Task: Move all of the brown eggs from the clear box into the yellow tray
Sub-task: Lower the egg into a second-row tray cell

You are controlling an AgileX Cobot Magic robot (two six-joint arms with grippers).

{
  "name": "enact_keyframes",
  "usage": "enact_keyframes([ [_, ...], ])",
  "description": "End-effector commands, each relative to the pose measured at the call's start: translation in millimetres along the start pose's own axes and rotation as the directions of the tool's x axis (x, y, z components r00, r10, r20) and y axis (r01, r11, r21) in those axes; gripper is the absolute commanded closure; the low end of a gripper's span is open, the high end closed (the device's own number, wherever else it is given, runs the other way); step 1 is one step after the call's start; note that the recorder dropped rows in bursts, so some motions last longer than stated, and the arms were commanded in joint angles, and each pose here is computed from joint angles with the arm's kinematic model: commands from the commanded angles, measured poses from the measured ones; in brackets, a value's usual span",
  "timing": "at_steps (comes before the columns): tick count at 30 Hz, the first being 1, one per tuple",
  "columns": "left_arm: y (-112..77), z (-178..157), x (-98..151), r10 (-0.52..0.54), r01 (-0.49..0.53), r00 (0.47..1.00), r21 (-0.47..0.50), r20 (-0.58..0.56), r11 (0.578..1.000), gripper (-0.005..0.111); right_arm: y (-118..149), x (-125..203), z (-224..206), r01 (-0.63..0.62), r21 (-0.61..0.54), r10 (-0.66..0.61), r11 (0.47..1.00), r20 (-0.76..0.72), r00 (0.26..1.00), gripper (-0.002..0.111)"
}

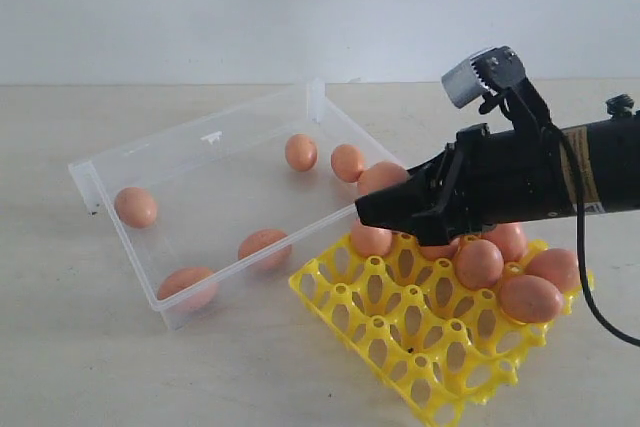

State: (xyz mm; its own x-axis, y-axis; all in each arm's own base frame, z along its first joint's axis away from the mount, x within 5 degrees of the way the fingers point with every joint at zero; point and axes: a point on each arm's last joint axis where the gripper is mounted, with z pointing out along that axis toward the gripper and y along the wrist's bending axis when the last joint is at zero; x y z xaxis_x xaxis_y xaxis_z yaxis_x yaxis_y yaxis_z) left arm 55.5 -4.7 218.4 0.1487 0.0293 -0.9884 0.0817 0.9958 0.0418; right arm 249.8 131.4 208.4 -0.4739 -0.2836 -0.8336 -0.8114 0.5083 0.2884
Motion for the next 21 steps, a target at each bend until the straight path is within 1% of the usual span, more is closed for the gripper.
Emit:
enact_keyframes([
  [1,0.1,0,0,0.001,-0.001,1.000,-0.002,0.000,1.000,0.111,-5,2,-1,0.064,0.031,-0.064,0.997,-0.019,0.998,0.109],
  [4,0.1,0,0,0.001,-0.001,1.000,-0.002,0.000,1.000,0.111,-9,16,2,0.075,0.061,-0.072,0.995,-0.056,0.996,0.109],
  [7,0.1,0,0,0.001,-0.001,1.000,-0.002,0.000,1.000,0.111,2,26,4,0.131,-0.041,-0.132,0.991,-0.029,0.991,0.109],
  [10,0.1,0,0,0.003,-0.003,1.000,-0.002,0.000,1.000,0.111,-3,39,5,0.102,0.031,-0.101,0.994,-0.041,0.994,0.109],
  [14,0.0,0,0,0.012,-0.012,1.000,-0.001,-0.007,1.000,0.111,1,39,5,0.116,-0.003,-0.116,0.993,-0.001,0.993,0.109],
  [18,-0.5,0,0,0.111,-0.111,0.994,0.005,-0.006,0.994,0.111,-7,37,5,0.139,0.082,-0.141,0.987,0.019,0.990,0.109],
  [21,-0.5,0,0,0.127,-0.127,0.992,0.006,-0.006,0.992,0.111,-14,40,10,0.133,0.120,-0.137,0.984,0.025,0.990,0.109],
])
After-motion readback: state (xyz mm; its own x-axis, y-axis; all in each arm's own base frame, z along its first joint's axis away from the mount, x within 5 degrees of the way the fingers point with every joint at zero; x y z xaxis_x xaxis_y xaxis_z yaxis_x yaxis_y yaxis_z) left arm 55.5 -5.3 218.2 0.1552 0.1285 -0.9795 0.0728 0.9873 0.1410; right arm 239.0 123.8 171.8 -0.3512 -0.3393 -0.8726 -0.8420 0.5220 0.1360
